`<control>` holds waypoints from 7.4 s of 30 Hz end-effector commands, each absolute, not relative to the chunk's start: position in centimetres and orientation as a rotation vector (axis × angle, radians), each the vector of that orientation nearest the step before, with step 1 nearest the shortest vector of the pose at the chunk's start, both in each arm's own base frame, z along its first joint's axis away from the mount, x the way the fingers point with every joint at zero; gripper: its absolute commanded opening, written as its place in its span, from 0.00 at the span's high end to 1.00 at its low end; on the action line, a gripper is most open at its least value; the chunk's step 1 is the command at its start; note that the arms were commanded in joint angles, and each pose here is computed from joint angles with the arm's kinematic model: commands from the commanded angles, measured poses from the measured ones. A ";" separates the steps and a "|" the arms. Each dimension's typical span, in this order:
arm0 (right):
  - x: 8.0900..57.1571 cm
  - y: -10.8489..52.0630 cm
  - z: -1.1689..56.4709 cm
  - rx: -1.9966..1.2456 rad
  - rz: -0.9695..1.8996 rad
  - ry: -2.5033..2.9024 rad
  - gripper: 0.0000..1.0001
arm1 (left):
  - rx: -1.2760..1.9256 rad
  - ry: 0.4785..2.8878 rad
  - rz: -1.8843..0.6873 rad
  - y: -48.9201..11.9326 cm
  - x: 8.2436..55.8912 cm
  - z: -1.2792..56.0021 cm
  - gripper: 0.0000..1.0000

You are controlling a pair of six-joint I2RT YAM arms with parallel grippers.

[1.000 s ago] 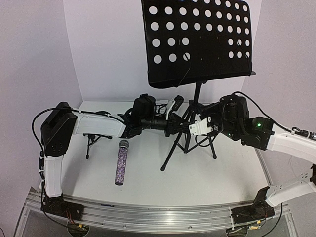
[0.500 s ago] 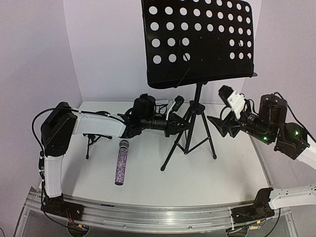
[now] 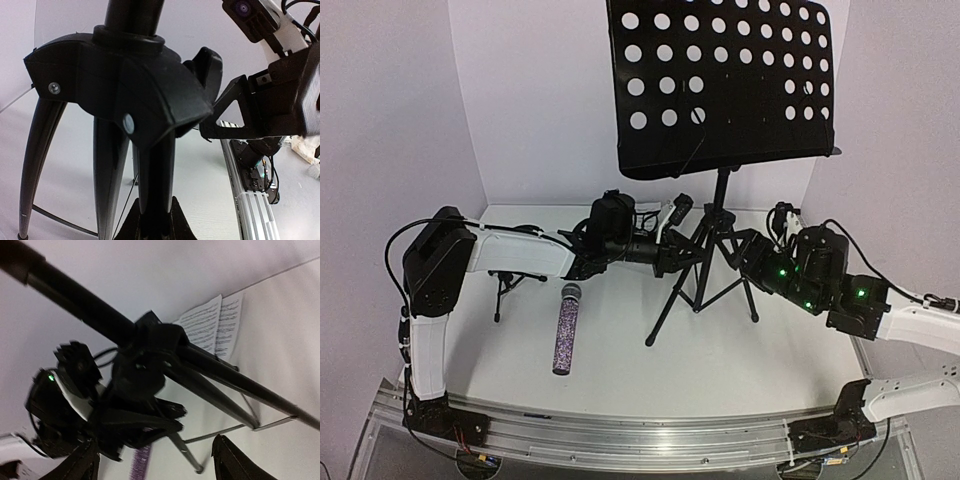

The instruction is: Pack up the instrument practice props

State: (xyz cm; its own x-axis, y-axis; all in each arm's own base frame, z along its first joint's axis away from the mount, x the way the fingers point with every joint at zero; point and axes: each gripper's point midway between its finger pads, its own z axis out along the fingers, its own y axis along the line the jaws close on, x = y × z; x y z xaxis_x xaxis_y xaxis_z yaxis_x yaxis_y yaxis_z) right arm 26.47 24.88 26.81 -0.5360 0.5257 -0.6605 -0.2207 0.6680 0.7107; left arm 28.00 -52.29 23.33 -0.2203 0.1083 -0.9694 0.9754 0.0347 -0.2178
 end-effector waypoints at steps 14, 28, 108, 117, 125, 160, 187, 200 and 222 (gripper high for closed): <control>29.7 23.7 31.0 0.731 1.285 1.640 0.60 | 1.195 1.365 -1.292 -52.8 28.0 24.6 1.00; 31.0 24.7 30.1 0.747 1.298 1.682 0.67 | 1.196 1.364 -1.291 -52.8 28.0 24.6 1.00; 35.7 25.0 23.2 -0.796 0.699 1.880 0.91 | 1.234 1.192 -1.335 -52.6 29.4 27.1 1.00; 34.8 28.2 26.5 -0.767 0.704 1.775 1.00 | 1.241 1.090 -1.381 -53.6 29.8 30.4 1.00; 36.0 30.8 29.0 -0.720 0.649 1.719 1.00 | 1.234 1.056 -1.384 -54.5 29.5 30.7 1.00; 37.0 30.5 37.2 -0.159 0.876 1.782 1.00 | 1.141 1.222 -1.530 -55.7 30.6 39.8 1.00; 33.1 28.4 25.1 0.196 0.960 2.130 1.00 | 1.231 1.705 -1.713 -55.1 23.4 29.9 1.00; 31.8 27.9 19.4 0.410 0.995 2.271 1.00 | 1.235 1.845 -1.763 -55.1 21.1 26.0 1.00; 31.0 25.2 8.6 0.597 0.807 2.470 1.00 | 1.052 2.220 -1.714 -56.3 25.1 16.1 1.00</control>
